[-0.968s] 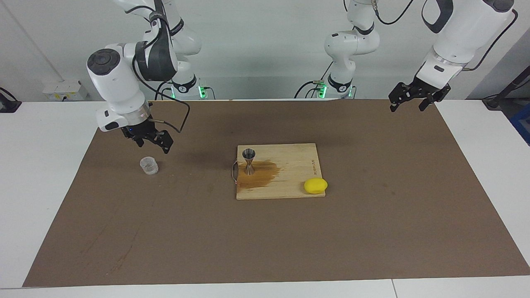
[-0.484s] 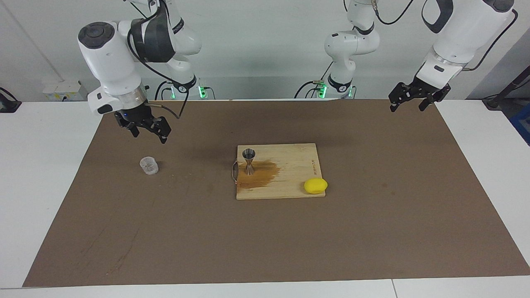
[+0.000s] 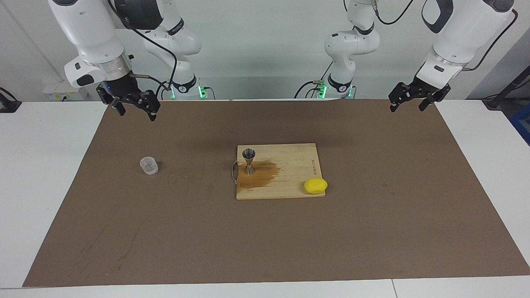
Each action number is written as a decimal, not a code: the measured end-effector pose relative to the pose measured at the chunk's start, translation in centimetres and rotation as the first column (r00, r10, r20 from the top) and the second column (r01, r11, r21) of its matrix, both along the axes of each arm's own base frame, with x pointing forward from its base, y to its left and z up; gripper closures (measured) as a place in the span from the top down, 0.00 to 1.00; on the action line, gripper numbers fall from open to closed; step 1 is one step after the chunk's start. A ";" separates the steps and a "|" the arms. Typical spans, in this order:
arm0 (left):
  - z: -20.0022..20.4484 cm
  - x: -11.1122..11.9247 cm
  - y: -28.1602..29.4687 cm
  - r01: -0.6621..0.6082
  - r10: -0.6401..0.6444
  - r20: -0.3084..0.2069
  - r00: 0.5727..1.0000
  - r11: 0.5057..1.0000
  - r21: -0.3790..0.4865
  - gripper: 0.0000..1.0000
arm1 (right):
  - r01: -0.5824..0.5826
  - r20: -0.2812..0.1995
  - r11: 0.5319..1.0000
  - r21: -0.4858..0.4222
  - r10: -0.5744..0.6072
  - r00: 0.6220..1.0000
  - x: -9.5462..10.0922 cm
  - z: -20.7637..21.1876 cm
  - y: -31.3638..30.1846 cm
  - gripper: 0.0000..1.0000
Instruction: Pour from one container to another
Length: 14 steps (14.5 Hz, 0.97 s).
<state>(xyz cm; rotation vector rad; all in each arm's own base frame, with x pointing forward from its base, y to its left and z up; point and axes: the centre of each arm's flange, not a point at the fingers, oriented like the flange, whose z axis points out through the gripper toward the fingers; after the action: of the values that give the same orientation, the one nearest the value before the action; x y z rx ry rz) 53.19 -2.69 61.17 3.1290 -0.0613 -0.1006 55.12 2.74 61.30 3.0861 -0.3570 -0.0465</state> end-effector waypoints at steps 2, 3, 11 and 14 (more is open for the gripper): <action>0.0 0.0 0.0 0.000 0.000 0.000 1.000 1.000 0.000 1.00 | -0.002 -0.013 1.000 0.000 0.002 1.000 -0.1 -0.2 0.0 1.00; 0.0 0.0 0.0 0.000 0.000 0.000 1.000 1.000 0.000 1.00 | -0.009 -0.013 1.000 0.001 0.009 1.000 -0.1 -0.2 0.0 1.00; 0.0 0.0 0.0 0.000 0.000 0.000 1.000 1.000 0.000 1.00 | -0.047 -0.020 0.999 0.003 0.047 0.999 -0.2 -0.3 0.0 1.00; 0.0 0.0 0.0 0.000 0.000 0.000 1.000 1.000 0.000 1.00 | -0.049 -0.020 0.999 0.003 0.049 0.999 -0.2 -0.3 0.1 1.00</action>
<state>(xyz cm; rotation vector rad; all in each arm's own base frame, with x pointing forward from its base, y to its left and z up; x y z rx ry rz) 53.19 -2.69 61.17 3.1290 -0.0613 -0.1006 54.94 2.81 61.01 3.0932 -0.2811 -0.0766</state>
